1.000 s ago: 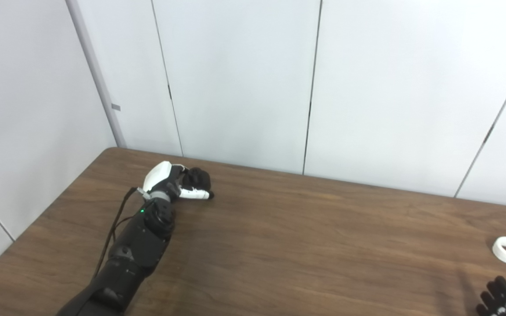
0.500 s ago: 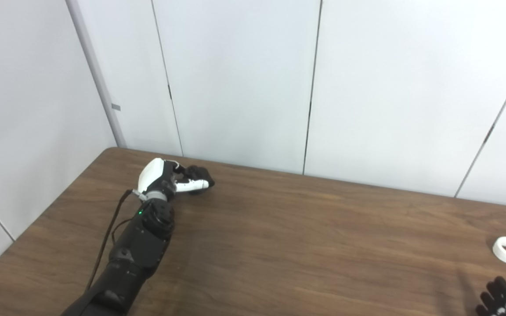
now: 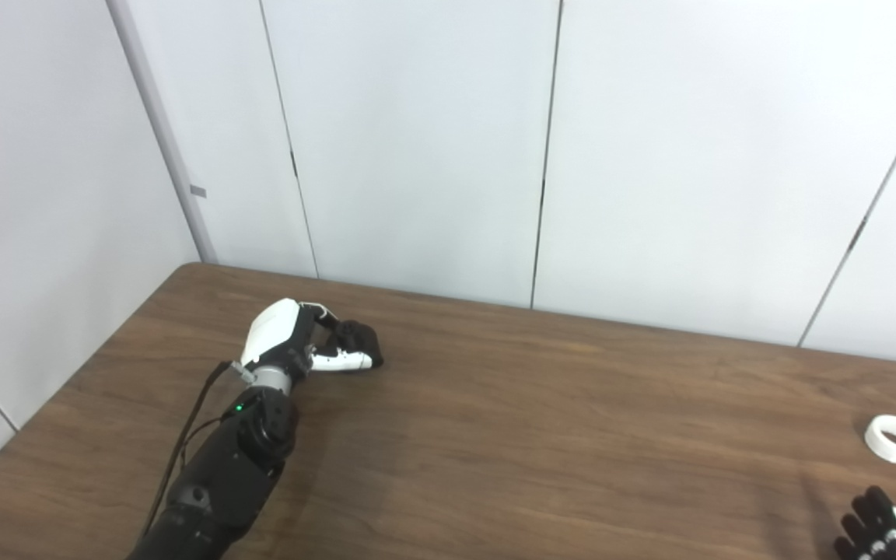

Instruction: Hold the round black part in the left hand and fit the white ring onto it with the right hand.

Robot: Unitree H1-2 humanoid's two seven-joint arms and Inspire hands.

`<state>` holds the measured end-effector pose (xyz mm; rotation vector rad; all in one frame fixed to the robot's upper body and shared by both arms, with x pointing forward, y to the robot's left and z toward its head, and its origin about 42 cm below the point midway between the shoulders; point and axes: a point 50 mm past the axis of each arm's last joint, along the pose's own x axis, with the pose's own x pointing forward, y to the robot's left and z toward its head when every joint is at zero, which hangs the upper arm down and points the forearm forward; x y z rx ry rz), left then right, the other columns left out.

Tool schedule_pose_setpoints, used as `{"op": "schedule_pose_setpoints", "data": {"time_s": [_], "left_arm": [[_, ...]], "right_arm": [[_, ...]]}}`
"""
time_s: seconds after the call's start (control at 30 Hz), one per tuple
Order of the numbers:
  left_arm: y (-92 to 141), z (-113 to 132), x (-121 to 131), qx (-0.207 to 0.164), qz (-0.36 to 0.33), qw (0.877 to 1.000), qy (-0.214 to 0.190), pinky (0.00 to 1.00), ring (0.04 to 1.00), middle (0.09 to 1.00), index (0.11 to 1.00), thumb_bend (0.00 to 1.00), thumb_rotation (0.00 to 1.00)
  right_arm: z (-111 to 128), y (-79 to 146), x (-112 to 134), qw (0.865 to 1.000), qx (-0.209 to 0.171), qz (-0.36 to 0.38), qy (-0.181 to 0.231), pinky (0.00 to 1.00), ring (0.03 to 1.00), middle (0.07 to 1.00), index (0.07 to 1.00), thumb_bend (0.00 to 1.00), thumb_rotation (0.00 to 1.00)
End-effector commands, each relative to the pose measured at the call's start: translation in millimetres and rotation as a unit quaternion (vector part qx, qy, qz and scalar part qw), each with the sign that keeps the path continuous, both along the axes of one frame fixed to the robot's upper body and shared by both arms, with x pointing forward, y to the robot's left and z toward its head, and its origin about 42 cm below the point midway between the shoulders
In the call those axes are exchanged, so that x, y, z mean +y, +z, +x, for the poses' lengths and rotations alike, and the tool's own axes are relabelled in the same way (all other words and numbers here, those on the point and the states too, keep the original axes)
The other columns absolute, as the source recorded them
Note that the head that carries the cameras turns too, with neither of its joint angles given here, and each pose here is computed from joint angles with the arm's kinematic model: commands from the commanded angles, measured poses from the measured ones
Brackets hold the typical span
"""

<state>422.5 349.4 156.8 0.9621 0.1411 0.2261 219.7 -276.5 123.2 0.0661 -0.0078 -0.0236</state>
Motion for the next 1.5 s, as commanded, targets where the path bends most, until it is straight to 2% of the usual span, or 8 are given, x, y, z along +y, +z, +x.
{"op": "schedule_pose_setpoints", "data": {"time_s": [0.0, 0.07, 0.23, 0.43, 0.8, 1.07, 1.47], "left_arm": [[30, 4, -8, -0.046, 0.015, 0.999, -0.018, 0.84, 0.864, 0.746, 0.484, 0.52, 0.05], [35, -5, -22, -0.055, 0.005, 0.998, -0.036, 0.82, 0.87, 0.746, 0.484, 0.52, 0.05], [45, -29, -53, -0.058, 0.013, 0.994, -0.088, 0.85, 0.88, 0.763, 0.485, 0.52, 0.05], [53, -55, -85, -0.066, 0.042, 0.986, -0.15, 0.95, 0.871, 0.767, 0.485, 0.52, 0.05], [57, -96, -131, -0.073, 0.063, 0.965, -0.244, 0.97, 0.861, 0.77, 0.485, 0.52, 0.05], [53, -111, -157, -0.08, 0.059, 0.953, -0.286, 0.97, 0.86, 0.769, 0.485, 0.52, 0.05], [40, -133, -188, -0.071, 0.067, 0.932, -0.348, 0.97, 0.864, 0.768, 0.484, 0.52, 0.06]], "right_arm": [[-8, -5, 7, 1.0, 0.017, 0.008, 0.009, 1.0, 1.0, 1.0, 1.0, 0.4, 1.0], [-8, -5, 7, 1.0, 0.018, 0.008, 0.009, 1.0, 1.0, 1.0, 1.0, 0.4, 1.0], [-8, -5, 8, 1.0, 0.019, 0.004, 0.008, 1.0, 1.0, 1.0, 1.0, 0.4, 1.0], [-8, -7, 9, 1.0, 0.018, 0.007, 0.009, 1.0, 1.0, 1.0, 1.0, 0.42, 1.0], [-10, -11, 13, 1.0, 0.016, 0.002, 0.013, 1.0, 1.0, 0.999, 0.995, 0.48, 1.0], [-12, -11, 19, 1.0, 0.02, -0.003, 0.01, 1.0, 1.0, 0.99, 0.963, 0.56, 0.98], [-12, -3, 34, 1.0, 0.015, -0.001, 0.006, 1.0, 0.981, 0.967, 0.947, 0.59, 0.97]]}}
